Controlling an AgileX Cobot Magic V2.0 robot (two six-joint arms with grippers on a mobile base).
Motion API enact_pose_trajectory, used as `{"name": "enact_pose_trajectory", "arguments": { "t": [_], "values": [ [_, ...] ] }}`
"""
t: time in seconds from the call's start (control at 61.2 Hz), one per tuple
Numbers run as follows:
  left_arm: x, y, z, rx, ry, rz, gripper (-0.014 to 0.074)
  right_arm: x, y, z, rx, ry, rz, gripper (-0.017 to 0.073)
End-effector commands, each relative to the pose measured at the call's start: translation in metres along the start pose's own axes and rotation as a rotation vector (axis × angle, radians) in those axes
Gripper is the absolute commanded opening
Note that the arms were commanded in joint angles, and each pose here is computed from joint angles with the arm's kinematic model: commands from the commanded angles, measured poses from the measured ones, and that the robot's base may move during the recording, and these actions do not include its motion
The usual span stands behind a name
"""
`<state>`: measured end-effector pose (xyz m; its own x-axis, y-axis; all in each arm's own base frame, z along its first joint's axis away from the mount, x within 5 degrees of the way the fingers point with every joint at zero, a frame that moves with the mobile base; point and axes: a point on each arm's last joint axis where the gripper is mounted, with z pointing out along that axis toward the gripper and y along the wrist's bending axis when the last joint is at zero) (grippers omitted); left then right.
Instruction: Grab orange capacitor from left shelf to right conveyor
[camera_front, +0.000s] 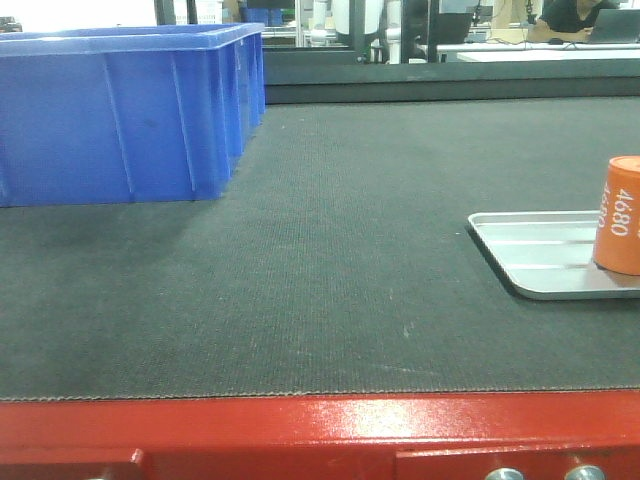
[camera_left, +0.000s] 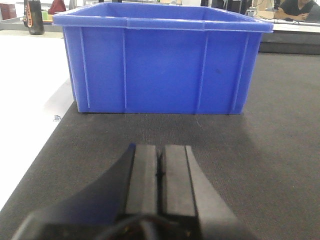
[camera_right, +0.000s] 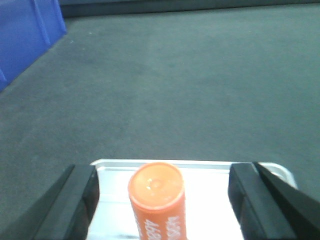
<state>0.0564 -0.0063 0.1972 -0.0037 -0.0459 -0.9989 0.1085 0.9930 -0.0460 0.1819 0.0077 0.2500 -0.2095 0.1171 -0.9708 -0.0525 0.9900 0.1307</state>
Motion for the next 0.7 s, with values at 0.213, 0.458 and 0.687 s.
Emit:
{"name": "enact_pose_trajectory", "arguments": {
  "t": [0.213, 0.458, 0.687],
  "values": [
    [-0.01, 0.0, -0.001, -0.004, -0.103, -0.003, -0.0127, -0.071, 0.01, -0.07, 0.051, -0.069, -0.017, 0.0474],
    [-0.01, 0.0, -0.001, -0.004, -0.103, -0.003, -0.0127, -0.075, 0.007, -0.116, 0.099, -0.079, 0.0, 0.0146],
    [-0.01, 0.0, -0.001, -0.004, -0.103, -0.003, -0.0127, -0.075, 0.007, -0.135, 0.096, -0.137, 0.004, 0.0054]
  ]
}}
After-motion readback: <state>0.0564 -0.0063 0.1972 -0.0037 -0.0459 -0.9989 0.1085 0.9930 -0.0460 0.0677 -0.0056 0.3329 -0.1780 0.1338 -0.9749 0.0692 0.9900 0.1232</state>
